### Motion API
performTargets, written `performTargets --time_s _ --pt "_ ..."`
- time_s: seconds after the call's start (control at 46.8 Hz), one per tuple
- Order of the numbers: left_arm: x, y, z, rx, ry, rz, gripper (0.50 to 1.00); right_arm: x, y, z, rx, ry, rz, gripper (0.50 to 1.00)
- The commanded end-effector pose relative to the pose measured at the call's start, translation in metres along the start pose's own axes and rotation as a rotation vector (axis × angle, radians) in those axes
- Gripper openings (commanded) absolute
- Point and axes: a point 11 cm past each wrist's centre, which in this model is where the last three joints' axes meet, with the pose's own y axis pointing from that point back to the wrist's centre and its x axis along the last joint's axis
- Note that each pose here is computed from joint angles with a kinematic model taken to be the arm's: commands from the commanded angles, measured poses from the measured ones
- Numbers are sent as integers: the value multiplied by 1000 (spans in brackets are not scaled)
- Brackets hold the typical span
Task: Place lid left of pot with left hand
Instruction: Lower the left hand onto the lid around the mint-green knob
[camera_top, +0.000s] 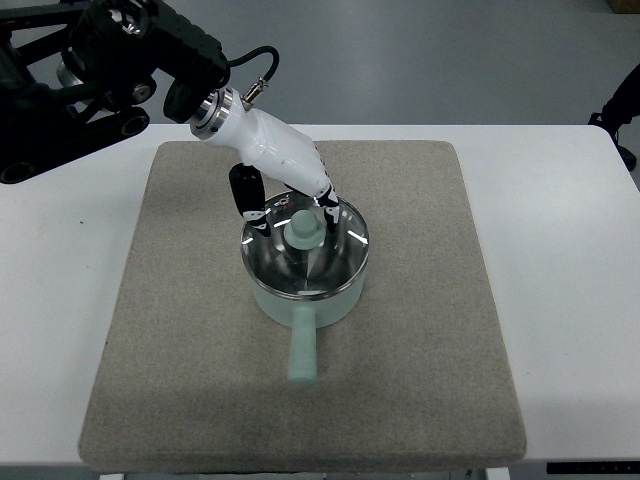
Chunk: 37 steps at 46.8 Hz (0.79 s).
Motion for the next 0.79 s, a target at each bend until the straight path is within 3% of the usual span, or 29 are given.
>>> performTargets --time_s 0.0,0.107,0.299,0.406,0.577,0.769 --pt "-1 0 0 -1 3 0 782 0 0 0 0 0 1 924" --pt "-3 -1 0 -4 8 0 741 0 0 1 -1 0 1 924" --pt "-4 -2 1 -8 12 0 737 0 0 0 0 0 -1 924" --pt "-4 -3 1 -10 11 -1 675 0 0 0 -1 0 1 924" --pt "-6 -3 1 -10 12 -6 506 0 0 0 -1 0 1 924" --pt "-6 -1 -1 -6 17 -2 500 0 0 1 -1 0 -1 924"
